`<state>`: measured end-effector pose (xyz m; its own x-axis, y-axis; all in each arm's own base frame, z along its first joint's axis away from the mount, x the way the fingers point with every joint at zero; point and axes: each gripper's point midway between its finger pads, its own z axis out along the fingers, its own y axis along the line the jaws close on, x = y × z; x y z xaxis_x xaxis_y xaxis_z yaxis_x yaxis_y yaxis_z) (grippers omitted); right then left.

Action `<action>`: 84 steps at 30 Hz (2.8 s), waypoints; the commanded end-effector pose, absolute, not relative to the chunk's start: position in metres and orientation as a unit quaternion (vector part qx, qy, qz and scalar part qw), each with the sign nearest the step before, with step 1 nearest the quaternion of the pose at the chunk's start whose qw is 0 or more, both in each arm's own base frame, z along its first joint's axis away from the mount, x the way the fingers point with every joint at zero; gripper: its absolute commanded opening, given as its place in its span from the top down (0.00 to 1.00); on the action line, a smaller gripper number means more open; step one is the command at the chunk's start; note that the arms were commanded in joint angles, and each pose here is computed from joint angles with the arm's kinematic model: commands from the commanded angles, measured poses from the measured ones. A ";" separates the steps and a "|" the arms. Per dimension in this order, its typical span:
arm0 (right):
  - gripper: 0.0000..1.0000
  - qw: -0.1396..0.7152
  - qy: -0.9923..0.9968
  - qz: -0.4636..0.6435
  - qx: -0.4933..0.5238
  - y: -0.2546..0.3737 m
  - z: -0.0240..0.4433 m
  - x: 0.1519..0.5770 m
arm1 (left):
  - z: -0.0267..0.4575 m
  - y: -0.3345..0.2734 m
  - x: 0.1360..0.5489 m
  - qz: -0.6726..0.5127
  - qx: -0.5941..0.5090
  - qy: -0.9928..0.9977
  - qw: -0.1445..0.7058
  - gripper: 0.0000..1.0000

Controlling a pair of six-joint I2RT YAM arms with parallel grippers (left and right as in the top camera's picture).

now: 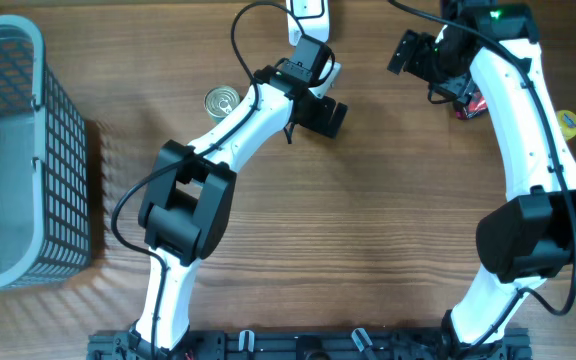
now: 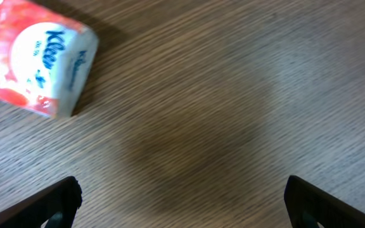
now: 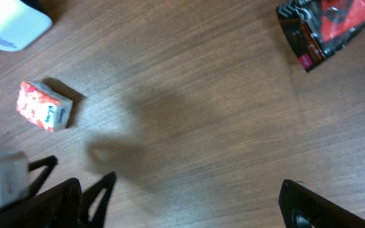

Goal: Scan the item barcode

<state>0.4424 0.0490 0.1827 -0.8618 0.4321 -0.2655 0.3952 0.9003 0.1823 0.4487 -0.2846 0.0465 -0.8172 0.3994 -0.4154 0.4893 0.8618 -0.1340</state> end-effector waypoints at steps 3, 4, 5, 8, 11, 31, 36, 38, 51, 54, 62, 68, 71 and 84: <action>0.00 0.136 0.944 0.068 0.292 0.028 0.187 0.434 | 0.104 -0.254 0.469 -0.108 0.200 0.942 0.249 0.00; 0.00 0.129 0.940 0.071 0.308 0.028 0.186 0.431 | 0.115 -0.246 0.472 -0.107 0.193 0.941 0.257 0.00; 0.00 0.116 0.935 0.086 0.325 0.033 0.185 0.428 | 0.130 -0.233 0.476 -0.107 0.181 0.940 0.269 0.00; 0.00 0.060 0.897 0.163 0.406 0.068 0.188 0.421 | 0.177 -0.184 0.485 -0.101 0.138 0.937 0.304 0.00; 0.00 0.049 0.853 0.184 0.485 0.088 0.186 0.430 | 0.225 -0.138 0.488 -0.093 0.096 0.927 0.349 0.00; 0.00 0.184 0.943 0.209 0.180 0.233 0.071 0.529 | 0.310 -0.019 0.471 -0.035 0.024 0.900 0.434 0.00; 0.00 0.159 0.913 0.197 0.321 0.224 0.065 0.523 | 0.310 -0.020 0.471 -0.036 0.024 0.900 0.434 0.00; 0.00 0.176 0.900 0.212 0.338 0.232 0.070 0.532 | 0.310 -0.020 0.471 -0.036 0.024 0.901 0.432 0.00; 0.00 0.350 0.920 0.173 -0.020 0.276 0.090 0.571 | 0.309 -0.019 0.470 -0.033 0.025 0.902 0.430 0.00; 0.00 0.357 0.913 0.193 -0.038 0.289 0.081 0.576 | 0.309 -0.019 0.470 -0.033 0.024 0.902 0.430 0.00; 0.00 0.354 0.914 0.191 -0.054 0.297 0.028 0.583 | 0.307 -0.019 0.468 -0.033 0.024 0.904 0.425 0.00; 0.02 0.305 0.942 0.135 -0.041 0.275 -0.002 0.566 | 0.302 -0.019 0.464 -0.033 0.024 0.910 0.413 0.00; 0.10 0.266 0.959 0.091 -0.034 0.257 -0.018 0.550 | 0.298 -0.019 0.460 -0.033 0.023 0.914 0.403 0.00; 0.47 0.236 0.965 -0.027 -0.108 0.220 -0.030 0.535 | 0.295 -0.019 0.457 -0.034 0.023 0.918 0.395 0.00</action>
<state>0.5495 0.2302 0.0025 -0.8426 -0.1236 -0.5242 -0.1289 0.9913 -0.0266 0.4576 -0.0218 0.2941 -0.6881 0.0080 -0.7255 0.0702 0.9960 -0.0556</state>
